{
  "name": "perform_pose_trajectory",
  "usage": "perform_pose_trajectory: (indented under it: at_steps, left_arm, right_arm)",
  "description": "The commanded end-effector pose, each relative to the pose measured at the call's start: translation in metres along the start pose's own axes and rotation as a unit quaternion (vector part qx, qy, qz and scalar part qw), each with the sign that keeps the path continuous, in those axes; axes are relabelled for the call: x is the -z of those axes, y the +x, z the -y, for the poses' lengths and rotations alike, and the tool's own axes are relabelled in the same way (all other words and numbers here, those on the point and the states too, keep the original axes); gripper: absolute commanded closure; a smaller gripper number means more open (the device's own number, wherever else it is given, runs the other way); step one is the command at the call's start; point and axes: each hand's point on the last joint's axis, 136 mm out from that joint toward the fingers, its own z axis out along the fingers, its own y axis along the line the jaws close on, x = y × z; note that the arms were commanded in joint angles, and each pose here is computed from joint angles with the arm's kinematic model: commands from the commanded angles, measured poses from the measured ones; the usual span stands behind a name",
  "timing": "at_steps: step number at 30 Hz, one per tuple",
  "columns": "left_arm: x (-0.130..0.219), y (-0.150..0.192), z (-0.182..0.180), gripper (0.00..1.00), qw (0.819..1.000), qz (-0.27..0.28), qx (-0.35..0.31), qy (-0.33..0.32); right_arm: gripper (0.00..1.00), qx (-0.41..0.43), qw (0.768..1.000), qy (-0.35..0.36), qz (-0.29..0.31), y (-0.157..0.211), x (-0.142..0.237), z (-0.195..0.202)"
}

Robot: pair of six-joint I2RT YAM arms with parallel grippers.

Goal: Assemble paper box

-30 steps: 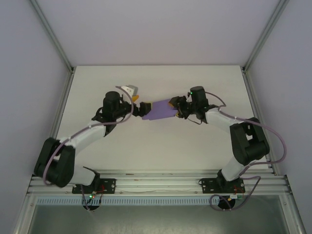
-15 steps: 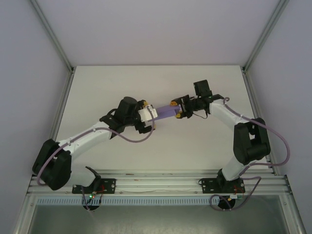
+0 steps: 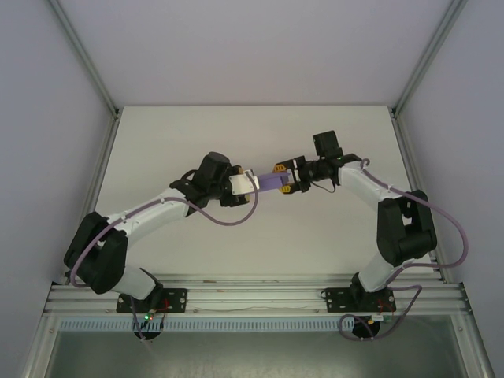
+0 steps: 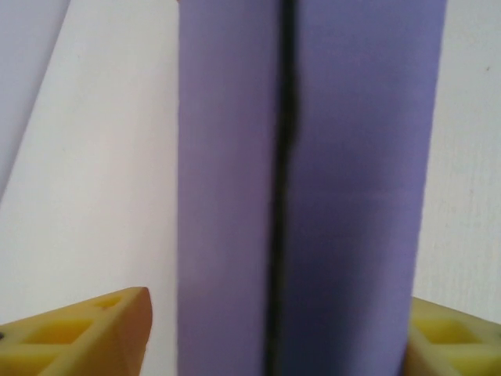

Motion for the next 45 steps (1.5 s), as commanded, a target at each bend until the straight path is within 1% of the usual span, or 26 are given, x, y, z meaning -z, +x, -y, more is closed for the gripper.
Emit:
perform_pose_trajectory:
  at_steps: [1,2,4,6,7,8,9,10,11,13,14,16,18,20,23,25,26,28,29,31,34,36,37,38,41,45]
  left_arm:
    - [0.005,-0.015,-0.007,0.4,1.0,0.022,-0.006,-0.005]
    - [0.006,-0.016,-0.006,0.44,1.0,0.026,-0.007,-0.007]
    - [0.008,-0.017,-0.007,0.5,0.999,0.03,-0.008,-0.012]
    - [0.008,-0.016,-0.008,0.55,0.999,0.029,-0.009,-0.016]
    - [0.009,-0.015,-0.007,0.55,1.0,0.026,-0.01,-0.013]
    - [0.008,-0.013,-0.005,0.56,1.0,0.02,-0.011,-0.008]
    - [0.008,-0.01,-0.002,0.56,1.0,0.014,-0.013,0.002]
    - [0.008,-0.007,0.002,0.57,1.0,0.008,-0.017,0.015]
    - [0.008,-0.004,0.007,0.58,0.999,0.003,-0.019,0.028]
    - [0.007,0.001,0.013,0.6,0.998,-0.007,-0.015,0.053]
    - [0.006,0.004,0.017,0.6,0.997,-0.012,-0.012,0.069]
    - [0.004,0.006,0.02,0.6,0.996,-0.019,-0.004,0.09]
    - [0.001,0.007,0.022,0.6,0.994,-0.029,0.01,0.109]
    - [0.0,0.011,0.027,0.6,0.99,-0.042,0.019,0.131]
    - [-0.007,0.015,0.029,0.6,0.988,-0.05,0.032,0.141]
    - [-0.011,0.018,0.033,0.6,0.985,-0.058,0.044,0.156]
    - [-0.012,0.02,0.037,0.6,0.982,-0.062,0.053,0.171]
    - [-0.016,0.026,0.041,0.59,0.977,-0.078,0.068,0.184]
    - [-0.019,0.029,0.042,0.59,0.975,-0.087,0.075,0.19]
    - [-0.021,0.033,0.044,0.59,0.971,-0.104,0.083,0.197]
    - [-0.025,0.042,0.047,0.59,0.965,-0.131,0.089,0.209]
    - [-0.026,0.044,0.048,0.59,0.963,-0.14,0.091,0.213]
    - [-0.026,0.044,0.048,0.59,0.962,-0.143,0.092,0.216]
    - [-0.026,0.044,0.048,0.59,0.961,-0.145,0.093,0.218]
    - [-0.027,0.041,0.046,0.59,0.96,-0.145,0.093,0.222]
    - [-0.029,0.041,0.045,0.58,0.958,-0.151,0.089,0.226]
  right_arm:
    - [0.46,0.011,1.0,-0.006,-0.027,0.015,0.004,-0.002]
    - [0.43,0.014,1.0,-0.006,-0.028,0.015,0.004,-0.002]
    - [0.42,0.021,0.999,-0.008,-0.03,0.015,0.004,-0.002]
    - [0.38,0.031,0.999,-0.007,-0.024,0.014,0.005,-0.002]
    - [0.35,0.039,0.999,-0.009,-0.018,0.013,0.006,-0.003]
    - [0.25,0.048,0.999,-0.012,-0.006,0.009,0.008,-0.005]
    - [0.16,0.059,0.998,-0.012,0.013,0.004,0.012,-0.006]
    - [0.11,0.075,0.996,-0.011,0.036,-0.004,0.017,-0.007]
    - [0.0,0.088,0.994,-0.006,0.071,-0.016,0.025,-0.006]
    - [0.0,0.139,0.98,0.0,0.141,-0.037,0.043,-0.01]
    - [0.0,0.162,0.968,0.013,0.19,-0.05,0.057,-0.009]
    - [0.0,0.235,0.932,0.027,0.276,-0.069,0.083,-0.017]
    - [0.0,0.272,0.879,0.064,0.385,-0.092,0.12,-0.019]
    - [0.0,0.332,0.82,0.088,0.458,-0.099,0.149,-0.029]
    - [0.0,0.468,0.742,0.073,0.476,-0.081,0.162,-0.054]
    - [0.0,0.505,0.702,0.077,0.497,-0.077,0.172,-0.055]
    - [0.0,0.542,0.677,0.079,0.491,-0.072,0.171,-0.058]
    - [0.0,0.613,0.652,0.082,0.438,-0.054,0.157,-0.056]
    - [0.0,0.649,0.643,0.078,0.399,-0.042,0.147,-0.054]
    - [0.0,0.722,0.61,0.066,0.32,-0.018,0.126,-0.045]
    - [0.0,0.808,0.545,0.06,0.216,0.013,0.098,-0.022]
    - [0.0,0.84,0.511,0.08,0.162,0.023,0.082,-0.002]
    - [0.0,0.847,0.503,0.099,0.144,0.024,0.076,0.006]
    - [0.01,0.848,0.5,0.116,0.133,0.022,0.071,0.011]
    - [0.07,0.843,0.503,0.158,0.108,0.013,0.059,0.019]
    - [0.2,0.834,0.509,0.185,0.106,0.0,0.048,0.017]
